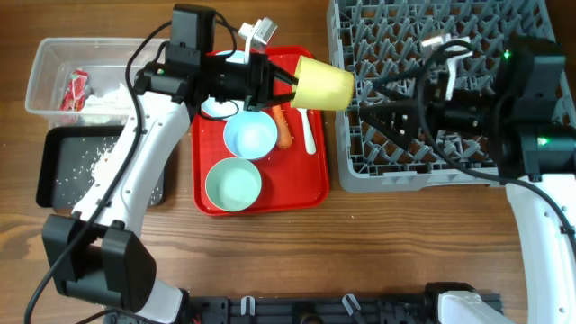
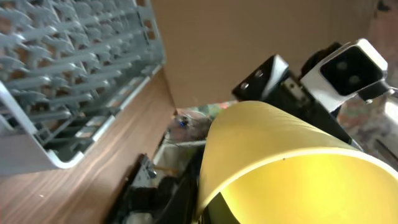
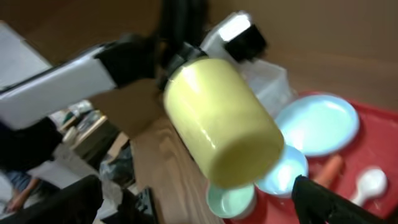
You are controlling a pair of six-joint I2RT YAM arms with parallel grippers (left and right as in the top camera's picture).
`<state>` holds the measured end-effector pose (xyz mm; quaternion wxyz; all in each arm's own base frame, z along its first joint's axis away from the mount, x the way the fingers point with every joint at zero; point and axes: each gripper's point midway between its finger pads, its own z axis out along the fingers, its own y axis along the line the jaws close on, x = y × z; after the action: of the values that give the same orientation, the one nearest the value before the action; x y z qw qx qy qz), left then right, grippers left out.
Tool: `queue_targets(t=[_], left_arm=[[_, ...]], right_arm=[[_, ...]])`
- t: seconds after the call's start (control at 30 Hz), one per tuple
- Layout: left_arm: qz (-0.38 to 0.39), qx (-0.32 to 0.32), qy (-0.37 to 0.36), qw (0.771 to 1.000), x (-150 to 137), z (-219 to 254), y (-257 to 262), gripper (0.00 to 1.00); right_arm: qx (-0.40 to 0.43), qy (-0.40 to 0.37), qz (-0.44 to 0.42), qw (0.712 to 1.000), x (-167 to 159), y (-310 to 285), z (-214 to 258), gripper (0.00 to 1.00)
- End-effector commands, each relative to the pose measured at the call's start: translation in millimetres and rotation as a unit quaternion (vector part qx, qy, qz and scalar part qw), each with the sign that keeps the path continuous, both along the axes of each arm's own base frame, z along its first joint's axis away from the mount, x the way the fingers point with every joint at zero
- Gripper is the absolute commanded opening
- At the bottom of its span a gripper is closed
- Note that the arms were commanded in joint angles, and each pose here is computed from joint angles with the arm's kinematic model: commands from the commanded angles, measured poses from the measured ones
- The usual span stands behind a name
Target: Sort waste into correct bins and load items into the dishwasher rack
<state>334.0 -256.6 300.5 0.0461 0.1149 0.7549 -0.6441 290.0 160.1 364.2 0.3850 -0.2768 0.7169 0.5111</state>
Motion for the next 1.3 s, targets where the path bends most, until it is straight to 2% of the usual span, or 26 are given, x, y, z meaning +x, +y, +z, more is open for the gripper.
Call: queue_targets(t=[0.0,0.13,0.27,0.43,0.57,0.63,0.67,0.73,0.77,0.87,0.93,1.03,1.07,1.13,1.27], left_arm=[[-0.05,-0.034,0.003,0.998,-21,17,-12,0.04],[-0.076,-0.046,-0.01,0.996,-30,25,-25,0.04],[-0.077,-0.047,-0.012,0.996,-31,25,-26,0.04],[-0.077,-0.047,-0.011,0.996,-31,25,-26,0.04],[-0.076,-0.046,-0.011,0.996,-30,25,-26,0.04],[-0.074,-0.044,-0.013,0.996,-29,24,-26,0.04],[-0.074,-0.045,-0.016,0.996,-29,24,-26,0.17],[-0.07,-0.041,-0.018,0.996,-28,23,-27,0.26],[-0.065,-0.037,-0.02,0.997,-26,21,-27,0.33],[-0.046,-0.021,-0.025,0.998,-19,16,-27,0.34],[-0.013,0.007,-0.029,0.999,-8,6,-27,0.36],[0.057,0.077,-0.023,0.995,13,-19,-21,0.32],[0.114,0.149,-0.006,0.982,26,-46,-9,0.3],[0.171,0.235,0.011,0.957,35,-76,9,0.3],[0.26,0.432,0.025,0.863,34,-130,67,0.33]], right_arm=[[0.031,-0.025,0.052,0.998,-13,6,16,1.0],[0.014,-0.005,0.036,0.999,1,8,1,1.0],[0.009,0.0,0.048,0.999,2,18,-6,1.0],[-0.004,-0.003,0.061,0.998,-1,32,-13,0.82],[-0.005,0.008,0.064,0.998,3,35,-20,0.59],[-0.005,0.009,0.064,0.998,4,35,-20,0.52],[-0.005,0.008,0.063,0.998,4,35,-19,0.5],[0.007,0.015,0.044,0.999,13,28,-12,0.49],[0.013,0.024,0.017,0.999,21,13,-7,0.49],[0.021,0.051,-0.059,0.997,37,-33,-8,0.47],[0.022,0.086,-0.129,0.988,47,-75,-17,0.47],[-0.046,0.181,-0.271,0.944,59,-123,-64,0.44],[-0.081,0.213,-0.307,0.924,57,-133,-82,0.42],[-0.13,0.26,-0.345,0.893,47,-144,-105,0.41],[-0.251,0.306,-0.416,0.819,32,-149,-132,0.4]])
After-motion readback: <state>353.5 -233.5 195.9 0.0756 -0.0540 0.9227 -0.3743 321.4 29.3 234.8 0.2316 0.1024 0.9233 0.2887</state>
